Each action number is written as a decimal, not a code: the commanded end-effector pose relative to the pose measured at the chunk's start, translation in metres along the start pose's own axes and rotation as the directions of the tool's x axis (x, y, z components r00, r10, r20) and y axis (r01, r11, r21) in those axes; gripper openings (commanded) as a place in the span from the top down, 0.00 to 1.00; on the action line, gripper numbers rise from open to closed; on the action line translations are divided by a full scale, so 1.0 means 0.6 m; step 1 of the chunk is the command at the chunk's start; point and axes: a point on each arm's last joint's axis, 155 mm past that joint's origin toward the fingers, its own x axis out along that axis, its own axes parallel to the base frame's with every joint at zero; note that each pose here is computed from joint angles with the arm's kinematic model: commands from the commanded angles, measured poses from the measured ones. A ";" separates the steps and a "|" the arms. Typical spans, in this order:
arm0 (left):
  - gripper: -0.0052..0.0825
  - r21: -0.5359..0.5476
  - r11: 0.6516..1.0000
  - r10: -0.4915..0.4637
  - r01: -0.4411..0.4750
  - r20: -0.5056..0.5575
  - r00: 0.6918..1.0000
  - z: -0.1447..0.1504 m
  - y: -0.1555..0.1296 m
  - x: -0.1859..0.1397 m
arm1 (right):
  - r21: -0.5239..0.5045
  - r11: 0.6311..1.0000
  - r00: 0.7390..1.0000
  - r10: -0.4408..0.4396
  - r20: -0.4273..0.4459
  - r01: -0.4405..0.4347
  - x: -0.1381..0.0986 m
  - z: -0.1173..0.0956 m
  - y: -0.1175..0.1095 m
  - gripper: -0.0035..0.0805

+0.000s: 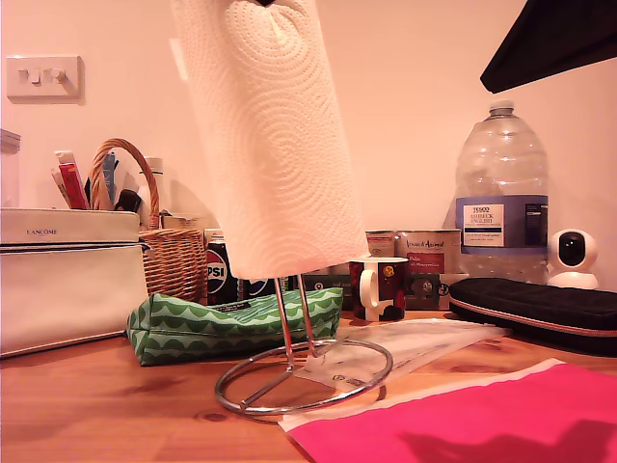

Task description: Insert the paper towel roll into the metallic stand.

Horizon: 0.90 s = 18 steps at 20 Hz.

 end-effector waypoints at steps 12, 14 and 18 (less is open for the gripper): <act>0.69 0.076 0.997 -0.006 0.003 0.033 0.999 0.019 -0.012 -0.008 | 0.001 1.000 1.000 0.005 0.005 -0.005 0.000 0.004 0.002 0.97; 0.69 0.091 0.996 -0.007 0.002 0.050 0.999 0.030 -0.018 -0.013 | 0.001 1.000 1.000 0.005 0.006 -0.005 0.000 0.004 0.002 0.97; 0.69 0.100 0.995 -0.004 -0.003 0.066 0.998 0.039 -0.020 -0.022 | 0.002 1.000 1.000 0.005 0.005 -0.005 0.000 0.004 0.002 0.97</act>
